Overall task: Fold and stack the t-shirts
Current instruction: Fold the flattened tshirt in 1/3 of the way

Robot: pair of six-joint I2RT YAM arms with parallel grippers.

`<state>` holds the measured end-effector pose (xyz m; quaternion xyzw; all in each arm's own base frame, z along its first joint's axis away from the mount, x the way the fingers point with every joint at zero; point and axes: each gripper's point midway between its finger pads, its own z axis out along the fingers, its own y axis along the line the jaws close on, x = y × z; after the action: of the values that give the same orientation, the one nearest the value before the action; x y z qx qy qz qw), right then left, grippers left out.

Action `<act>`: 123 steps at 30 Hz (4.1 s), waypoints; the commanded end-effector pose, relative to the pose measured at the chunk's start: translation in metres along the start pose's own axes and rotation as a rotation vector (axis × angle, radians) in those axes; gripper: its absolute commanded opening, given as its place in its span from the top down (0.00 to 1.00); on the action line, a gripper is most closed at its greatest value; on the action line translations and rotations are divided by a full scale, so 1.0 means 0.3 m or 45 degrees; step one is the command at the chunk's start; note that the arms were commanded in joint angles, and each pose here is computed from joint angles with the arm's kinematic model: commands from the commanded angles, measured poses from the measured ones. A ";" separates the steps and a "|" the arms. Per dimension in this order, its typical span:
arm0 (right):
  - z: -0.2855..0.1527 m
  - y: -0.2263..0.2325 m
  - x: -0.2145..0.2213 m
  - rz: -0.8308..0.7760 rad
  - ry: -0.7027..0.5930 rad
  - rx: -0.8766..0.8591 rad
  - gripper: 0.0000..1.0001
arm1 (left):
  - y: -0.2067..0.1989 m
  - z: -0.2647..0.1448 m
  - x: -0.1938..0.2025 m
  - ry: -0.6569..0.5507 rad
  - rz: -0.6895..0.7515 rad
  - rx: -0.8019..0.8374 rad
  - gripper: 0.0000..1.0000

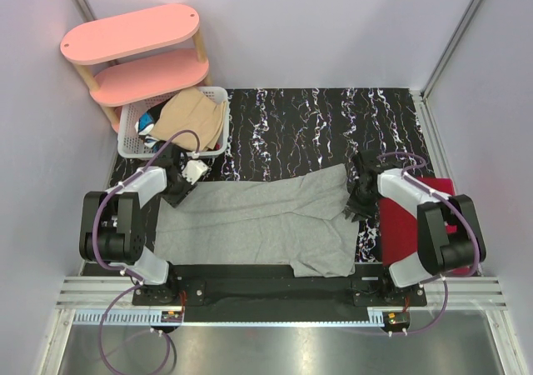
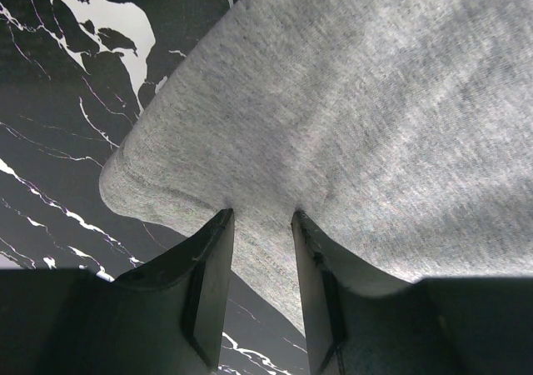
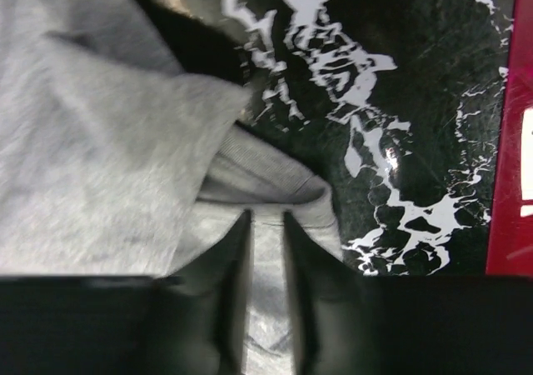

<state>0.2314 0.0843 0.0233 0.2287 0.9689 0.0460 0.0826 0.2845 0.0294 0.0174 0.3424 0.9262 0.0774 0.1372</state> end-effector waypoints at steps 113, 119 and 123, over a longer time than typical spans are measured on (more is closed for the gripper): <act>-0.144 0.188 -0.487 0.156 -0.157 0.004 0.97 | -0.164 -0.346 -0.296 -0.447 0.035 0.185 0.63; -0.285 0.211 -0.403 0.116 -0.248 -0.092 0.95 | -0.234 -0.268 -0.107 -0.238 0.105 0.165 0.63; -0.279 0.227 -0.298 0.044 -0.210 -0.106 0.93 | -0.219 -0.200 -0.056 -0.143 0.090 0.104 0.64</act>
<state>0.3503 0.0788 0.1264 0.2733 0.9433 0.0549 0.1800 0.2355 -0.0523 0.0723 0.3861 0.9036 -0.0253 0.1837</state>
